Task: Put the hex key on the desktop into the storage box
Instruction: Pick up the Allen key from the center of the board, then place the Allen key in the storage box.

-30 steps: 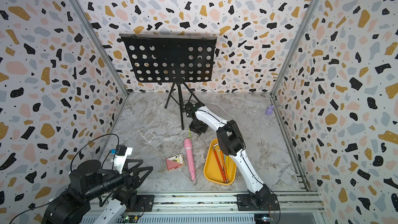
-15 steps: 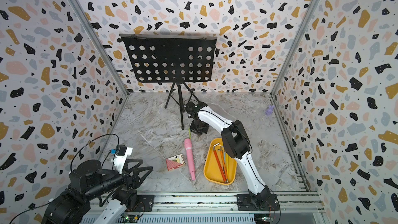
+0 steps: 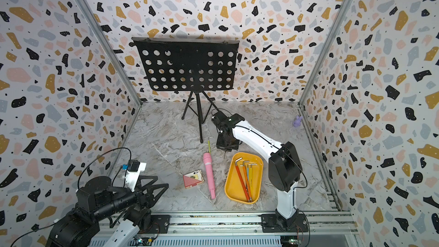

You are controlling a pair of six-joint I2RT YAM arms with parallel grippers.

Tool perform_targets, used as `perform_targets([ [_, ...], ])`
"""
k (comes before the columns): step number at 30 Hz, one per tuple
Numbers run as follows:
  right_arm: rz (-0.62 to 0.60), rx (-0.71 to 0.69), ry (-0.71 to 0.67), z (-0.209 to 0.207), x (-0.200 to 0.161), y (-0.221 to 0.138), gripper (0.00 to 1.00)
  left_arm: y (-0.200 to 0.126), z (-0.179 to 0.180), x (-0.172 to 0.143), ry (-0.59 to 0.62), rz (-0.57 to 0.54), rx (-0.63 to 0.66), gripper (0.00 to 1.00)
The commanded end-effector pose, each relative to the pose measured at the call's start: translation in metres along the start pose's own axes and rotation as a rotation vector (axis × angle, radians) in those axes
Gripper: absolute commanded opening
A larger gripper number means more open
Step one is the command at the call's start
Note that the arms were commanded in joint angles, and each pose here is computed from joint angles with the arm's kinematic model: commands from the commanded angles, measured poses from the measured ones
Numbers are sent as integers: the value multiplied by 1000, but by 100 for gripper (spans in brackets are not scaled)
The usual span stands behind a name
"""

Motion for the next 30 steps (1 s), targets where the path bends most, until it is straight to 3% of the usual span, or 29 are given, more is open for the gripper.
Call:
perform_targets([
  [1,-33,19,-59,-13,-19,-21,0,-4,-6,7,20,-39,-20,88],
  [13,22,-3,-139,-73,-94,-5,0,-4,-6,7,23,-38,-25,88],
  [30,103,-59,-195,-92,-114,40,0,-3,-6,7,23,-37,-25,88],
])
Point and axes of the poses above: each gripper's point midway between its finger pads, its own y axis out along the fingers, its own z axis along the line the jaws close on, x = y × z, the point moved 4 cm from there along -y, back along the fingers, and after that the axes turned 9 degrees about -y, right-handed, at the moved point
